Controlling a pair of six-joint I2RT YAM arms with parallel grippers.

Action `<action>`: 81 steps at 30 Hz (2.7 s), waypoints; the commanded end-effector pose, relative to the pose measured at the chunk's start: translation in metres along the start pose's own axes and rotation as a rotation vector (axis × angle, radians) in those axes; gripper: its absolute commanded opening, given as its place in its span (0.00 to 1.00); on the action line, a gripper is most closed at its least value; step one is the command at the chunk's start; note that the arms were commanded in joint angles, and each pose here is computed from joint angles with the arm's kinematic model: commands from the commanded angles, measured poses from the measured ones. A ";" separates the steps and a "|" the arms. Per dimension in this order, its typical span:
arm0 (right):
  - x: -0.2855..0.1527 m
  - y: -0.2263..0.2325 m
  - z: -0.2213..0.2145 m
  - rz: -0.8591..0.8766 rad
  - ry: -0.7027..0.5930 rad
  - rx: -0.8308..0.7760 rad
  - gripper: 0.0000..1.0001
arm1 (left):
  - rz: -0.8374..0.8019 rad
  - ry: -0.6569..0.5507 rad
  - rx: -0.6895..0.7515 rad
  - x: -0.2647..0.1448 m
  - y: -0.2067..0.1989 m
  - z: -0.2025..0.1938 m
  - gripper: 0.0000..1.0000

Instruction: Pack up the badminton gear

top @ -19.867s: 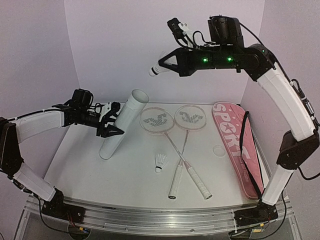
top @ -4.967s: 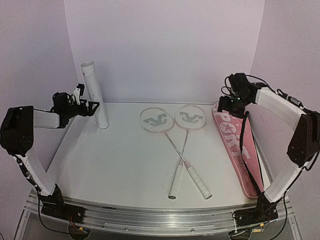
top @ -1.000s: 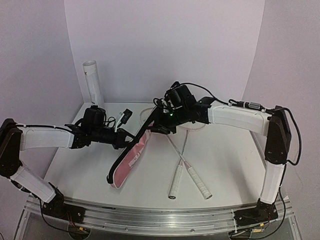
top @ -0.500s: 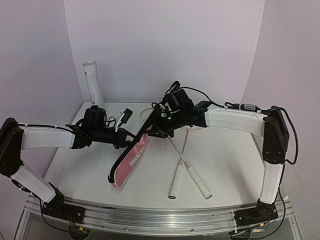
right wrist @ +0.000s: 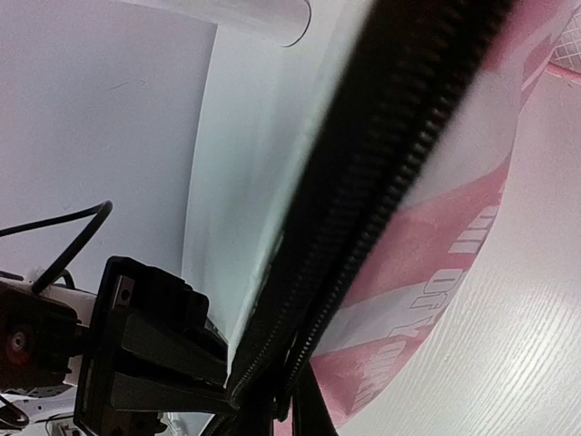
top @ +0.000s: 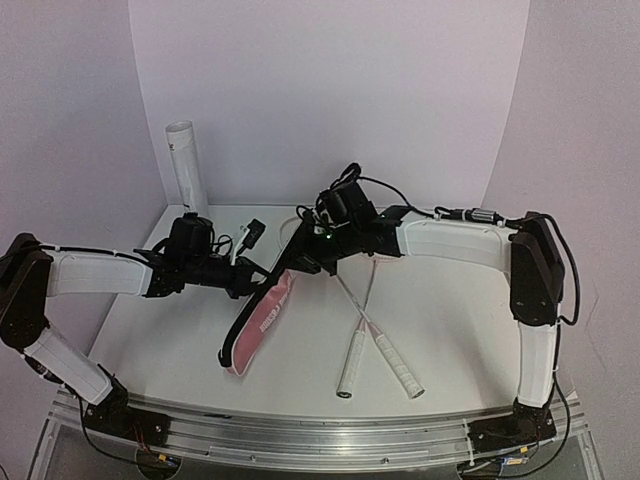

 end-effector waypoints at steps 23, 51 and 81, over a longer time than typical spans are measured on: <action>0.009 -0.027 0.002 -0.227 0.008 -0.135 0.00 | 0.040 -0.035 0.098 -0.008 0.015 0.027 0.32; -0.008 0.022 0.007 -0.278 0.000 -0.262 0.00 | 0.094 0.010 0.088 -0.010 0.019 0.041 0.72; -0.002 0.033 0.009 -0.142 -0.004 -0.222 0.00 | 0.373 -0.006 -0.331 0.004 0.119 0.021 0.73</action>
Point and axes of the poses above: each gripper's point midway between its finger pads, its own x axis out along the fingers, its own y axis along the line the jaws close on, z = x × y, the point moved 3 cm from there along -x, back along the fingers, and after that the axes turned 12 degrees about -x, right-handed, at the moved point
